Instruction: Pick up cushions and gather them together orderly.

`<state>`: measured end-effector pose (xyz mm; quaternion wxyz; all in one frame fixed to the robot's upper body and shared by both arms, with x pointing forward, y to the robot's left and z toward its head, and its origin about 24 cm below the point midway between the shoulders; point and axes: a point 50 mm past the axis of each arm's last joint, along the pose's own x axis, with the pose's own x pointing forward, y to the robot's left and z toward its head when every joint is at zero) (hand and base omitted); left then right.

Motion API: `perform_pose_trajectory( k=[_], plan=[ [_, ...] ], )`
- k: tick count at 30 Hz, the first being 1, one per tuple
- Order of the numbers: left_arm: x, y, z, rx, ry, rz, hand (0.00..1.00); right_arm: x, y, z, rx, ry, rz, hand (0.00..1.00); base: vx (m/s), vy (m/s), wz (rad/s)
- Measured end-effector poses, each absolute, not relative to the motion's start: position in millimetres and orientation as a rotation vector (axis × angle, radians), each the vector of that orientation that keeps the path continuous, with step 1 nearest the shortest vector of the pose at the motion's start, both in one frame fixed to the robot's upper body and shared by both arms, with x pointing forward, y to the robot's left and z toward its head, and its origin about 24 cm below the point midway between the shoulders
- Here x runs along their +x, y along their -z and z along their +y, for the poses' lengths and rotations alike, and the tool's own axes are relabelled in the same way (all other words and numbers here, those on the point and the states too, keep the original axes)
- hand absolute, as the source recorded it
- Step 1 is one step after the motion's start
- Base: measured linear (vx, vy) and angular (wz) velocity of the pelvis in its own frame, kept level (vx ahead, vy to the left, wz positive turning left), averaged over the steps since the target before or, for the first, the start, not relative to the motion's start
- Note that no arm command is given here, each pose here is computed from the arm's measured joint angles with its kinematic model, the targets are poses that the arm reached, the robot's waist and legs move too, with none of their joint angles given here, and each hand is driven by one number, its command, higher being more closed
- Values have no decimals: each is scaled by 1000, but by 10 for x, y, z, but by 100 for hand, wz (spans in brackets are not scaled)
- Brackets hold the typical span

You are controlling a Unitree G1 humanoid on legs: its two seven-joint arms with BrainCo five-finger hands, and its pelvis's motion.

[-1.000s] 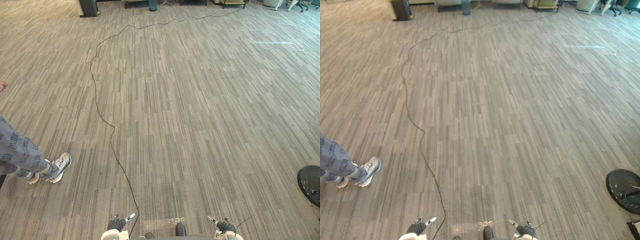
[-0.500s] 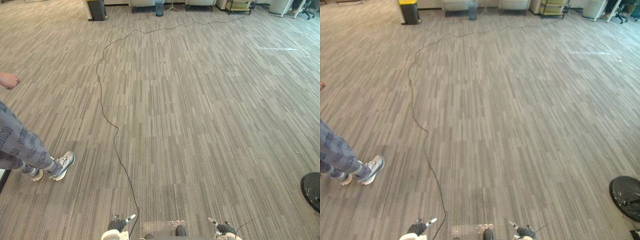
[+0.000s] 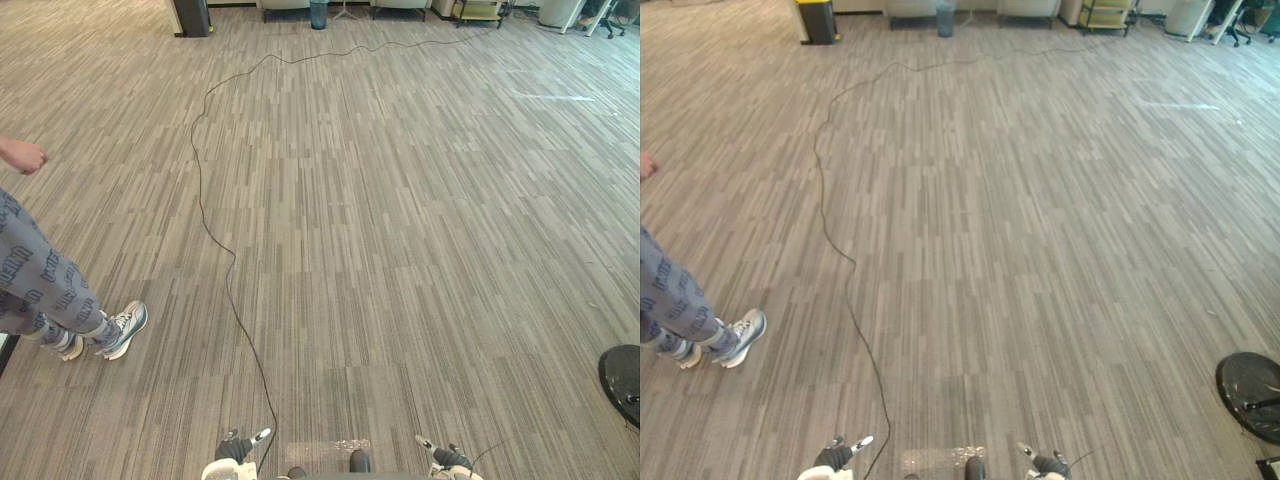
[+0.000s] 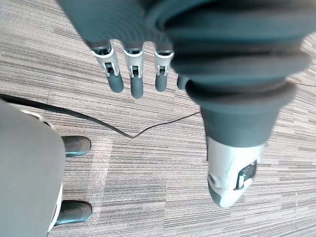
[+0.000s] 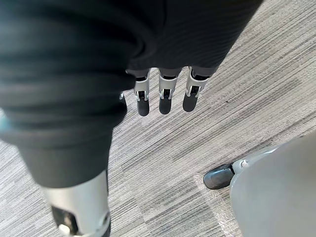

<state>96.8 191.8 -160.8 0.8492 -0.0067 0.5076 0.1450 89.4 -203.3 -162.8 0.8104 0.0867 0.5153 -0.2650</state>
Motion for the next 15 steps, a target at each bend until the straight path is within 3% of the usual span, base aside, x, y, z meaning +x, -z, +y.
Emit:
perform_pose_trajectory(
  k=[9, 15],
  plan=[
    [1021, 1588, 1940, -25, -322, 1052, 0, 946, 1612, -2038, 197, 574, 1081, 0, -20, -33, 0],
    [1141, 1501, 2012, -124, -432, 960, 0, 1026, 1555, -2037, 187, 566, 1018, 0, 33, -88, 4]
  ],
)
